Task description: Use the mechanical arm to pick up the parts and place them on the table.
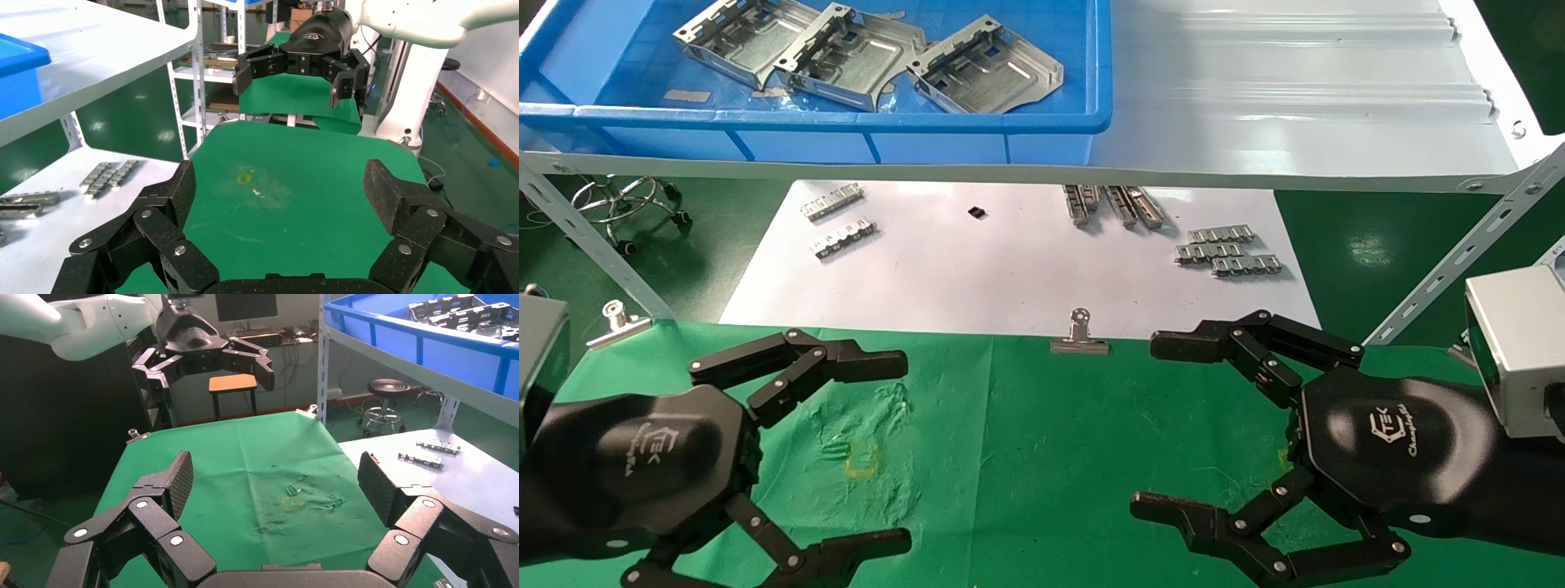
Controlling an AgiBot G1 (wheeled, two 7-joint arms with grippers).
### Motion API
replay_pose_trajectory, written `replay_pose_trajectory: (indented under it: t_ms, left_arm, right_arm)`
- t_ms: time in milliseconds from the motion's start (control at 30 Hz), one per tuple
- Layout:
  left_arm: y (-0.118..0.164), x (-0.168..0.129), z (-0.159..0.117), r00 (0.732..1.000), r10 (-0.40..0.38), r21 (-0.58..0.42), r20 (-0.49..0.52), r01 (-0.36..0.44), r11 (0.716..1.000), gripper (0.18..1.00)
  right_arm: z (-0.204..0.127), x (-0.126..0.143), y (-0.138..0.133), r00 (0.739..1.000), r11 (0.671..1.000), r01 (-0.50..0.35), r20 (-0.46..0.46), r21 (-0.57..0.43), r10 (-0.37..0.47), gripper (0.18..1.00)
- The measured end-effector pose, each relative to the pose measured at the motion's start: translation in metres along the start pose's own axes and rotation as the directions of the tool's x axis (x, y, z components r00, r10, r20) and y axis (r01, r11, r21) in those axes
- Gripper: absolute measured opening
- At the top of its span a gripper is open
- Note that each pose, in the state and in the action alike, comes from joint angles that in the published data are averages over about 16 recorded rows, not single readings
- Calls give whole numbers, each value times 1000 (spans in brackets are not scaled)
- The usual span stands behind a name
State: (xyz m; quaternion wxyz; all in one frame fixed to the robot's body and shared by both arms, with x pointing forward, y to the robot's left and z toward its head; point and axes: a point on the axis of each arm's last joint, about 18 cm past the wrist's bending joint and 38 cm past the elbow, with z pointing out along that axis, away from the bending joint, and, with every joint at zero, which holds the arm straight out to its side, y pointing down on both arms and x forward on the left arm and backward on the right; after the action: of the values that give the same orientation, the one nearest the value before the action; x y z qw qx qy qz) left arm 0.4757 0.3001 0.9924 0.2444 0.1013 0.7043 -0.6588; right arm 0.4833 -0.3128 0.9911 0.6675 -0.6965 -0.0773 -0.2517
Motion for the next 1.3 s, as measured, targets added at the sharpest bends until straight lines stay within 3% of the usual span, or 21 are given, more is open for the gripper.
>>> replay_pose_trajectory:
  t_ms: [567,900,1100,1300]
  left_arm:
    - [-2,-3,0,1000,-4,10,12,4,1000,1001]
    - [-14,-35,-1,992,0,58,126,-8,998,1001]
    - [-26,-73,-1,967,-3,93,256,-21,995,1001]
    - [-37,-117,-3,918,-23,105,396,-21,994,1001]
  right_arm:
    - [0,0,0,1000,1000,0,0,0,0,996]
    - [0,0,0,1000,1000,0,0,0,0,951]
    - [0,0,0,1000,1000,0,0,0,0,885]
    - [0,0,0,1000,1000,0,0,0,0,779]
